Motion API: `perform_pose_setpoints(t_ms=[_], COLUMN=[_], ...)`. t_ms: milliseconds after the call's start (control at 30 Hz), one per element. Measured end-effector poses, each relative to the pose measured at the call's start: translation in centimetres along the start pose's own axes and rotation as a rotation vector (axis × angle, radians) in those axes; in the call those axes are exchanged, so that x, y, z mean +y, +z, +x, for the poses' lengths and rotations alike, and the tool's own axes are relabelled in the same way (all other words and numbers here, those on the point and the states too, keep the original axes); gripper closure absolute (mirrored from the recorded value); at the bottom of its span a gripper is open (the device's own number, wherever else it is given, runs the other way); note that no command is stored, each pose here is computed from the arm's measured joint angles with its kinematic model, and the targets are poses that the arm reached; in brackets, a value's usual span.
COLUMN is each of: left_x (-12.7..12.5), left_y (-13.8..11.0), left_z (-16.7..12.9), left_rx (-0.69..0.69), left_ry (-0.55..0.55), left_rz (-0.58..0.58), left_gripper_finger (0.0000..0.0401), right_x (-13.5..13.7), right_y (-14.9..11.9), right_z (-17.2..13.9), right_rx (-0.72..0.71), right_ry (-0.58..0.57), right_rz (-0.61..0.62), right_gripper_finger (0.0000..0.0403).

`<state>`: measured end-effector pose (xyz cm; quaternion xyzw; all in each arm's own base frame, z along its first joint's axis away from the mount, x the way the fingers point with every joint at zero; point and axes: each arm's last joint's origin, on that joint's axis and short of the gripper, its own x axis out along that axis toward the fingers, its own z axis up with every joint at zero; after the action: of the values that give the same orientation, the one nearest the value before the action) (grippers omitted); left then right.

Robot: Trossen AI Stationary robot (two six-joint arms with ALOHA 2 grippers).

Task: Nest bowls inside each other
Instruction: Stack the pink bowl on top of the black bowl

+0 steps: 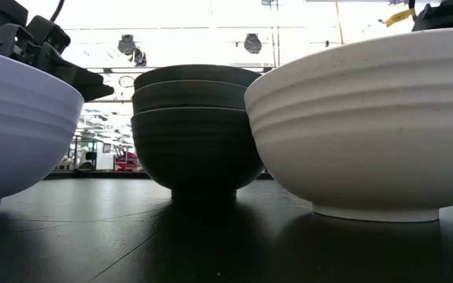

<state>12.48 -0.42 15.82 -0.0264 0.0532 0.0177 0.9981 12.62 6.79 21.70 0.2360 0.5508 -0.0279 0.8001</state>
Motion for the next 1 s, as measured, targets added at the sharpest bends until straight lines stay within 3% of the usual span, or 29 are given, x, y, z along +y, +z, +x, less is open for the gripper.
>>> perform_pose_setpoints(t_ms=[300,1000], left_x=[0.0,0.0], left_y=[0.0,0.0], left_z=[0.0,0.0], left_rx=[0.001,0.001], left_ry=[-0.003,-0.01], left_rz=[0.004,0.029], left_gripper_finger=[0.0194,0.0194], right_x=[0.6,1.4], right_y=[0.2,0.9], right_z=[1.3,4.1], right_rx=[0.095,0.142], right_ry=[0.011,-0.045], right_rz=[0.009,-0.018], right_gripper_finger=[0.0268,0.0268])
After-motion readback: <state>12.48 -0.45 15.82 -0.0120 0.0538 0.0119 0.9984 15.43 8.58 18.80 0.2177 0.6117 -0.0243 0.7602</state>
